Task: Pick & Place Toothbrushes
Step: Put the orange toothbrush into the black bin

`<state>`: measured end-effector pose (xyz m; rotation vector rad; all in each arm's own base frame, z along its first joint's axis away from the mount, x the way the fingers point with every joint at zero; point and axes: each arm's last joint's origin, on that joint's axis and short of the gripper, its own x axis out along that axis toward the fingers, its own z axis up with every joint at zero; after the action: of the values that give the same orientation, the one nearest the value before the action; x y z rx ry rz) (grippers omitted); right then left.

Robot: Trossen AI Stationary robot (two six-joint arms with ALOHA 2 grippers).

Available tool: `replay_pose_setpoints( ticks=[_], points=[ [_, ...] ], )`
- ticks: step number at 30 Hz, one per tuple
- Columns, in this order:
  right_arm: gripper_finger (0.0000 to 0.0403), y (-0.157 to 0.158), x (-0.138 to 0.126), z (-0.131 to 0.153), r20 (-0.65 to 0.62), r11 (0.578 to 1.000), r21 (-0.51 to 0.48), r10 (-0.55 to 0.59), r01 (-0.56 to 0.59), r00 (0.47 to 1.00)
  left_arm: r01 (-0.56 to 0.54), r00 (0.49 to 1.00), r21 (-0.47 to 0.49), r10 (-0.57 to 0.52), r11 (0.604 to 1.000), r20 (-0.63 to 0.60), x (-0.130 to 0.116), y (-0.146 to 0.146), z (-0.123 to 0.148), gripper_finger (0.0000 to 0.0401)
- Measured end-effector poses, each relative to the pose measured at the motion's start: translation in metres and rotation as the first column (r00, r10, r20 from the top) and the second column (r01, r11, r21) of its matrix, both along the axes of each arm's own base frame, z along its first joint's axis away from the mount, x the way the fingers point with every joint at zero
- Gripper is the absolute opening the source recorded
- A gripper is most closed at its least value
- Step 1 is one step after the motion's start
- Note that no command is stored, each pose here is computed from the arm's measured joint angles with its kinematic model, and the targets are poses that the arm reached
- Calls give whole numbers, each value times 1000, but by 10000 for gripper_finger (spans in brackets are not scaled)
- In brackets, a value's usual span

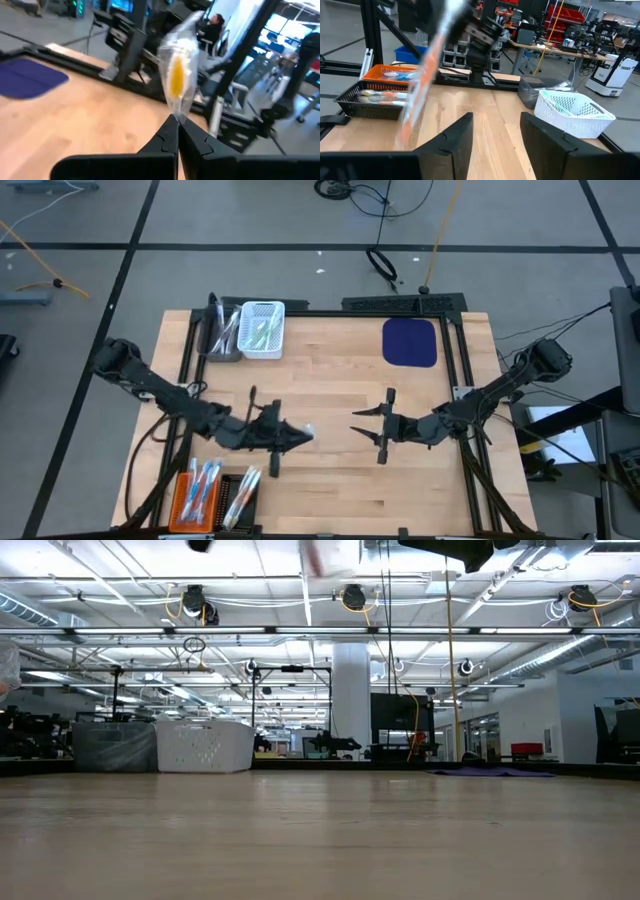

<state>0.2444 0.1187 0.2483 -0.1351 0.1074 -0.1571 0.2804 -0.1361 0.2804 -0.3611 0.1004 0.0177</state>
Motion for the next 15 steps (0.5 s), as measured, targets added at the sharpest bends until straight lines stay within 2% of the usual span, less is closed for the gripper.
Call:
replay_pose_setpoints(
  ticks=[5, 10, 15],
  points=[
    [150, 0, 0, 0, 0, 1000, 0, 0, 0, 1000, 33, 995, -29, -36, 999, -95, -29, -21, 2, 0],
    [144, 0, 0, 0, 1, 1000, -2, -1, 1, 1000, 98, 976, -95, -114, 991, -186, -54, -40, -2, 0],
    [143, 0, 0, 0, 2, 1000, -1, -1, 1, 1000, 104, 944, -179, -154, 978, -292, -74, -50, -8, 0]
  ],
)
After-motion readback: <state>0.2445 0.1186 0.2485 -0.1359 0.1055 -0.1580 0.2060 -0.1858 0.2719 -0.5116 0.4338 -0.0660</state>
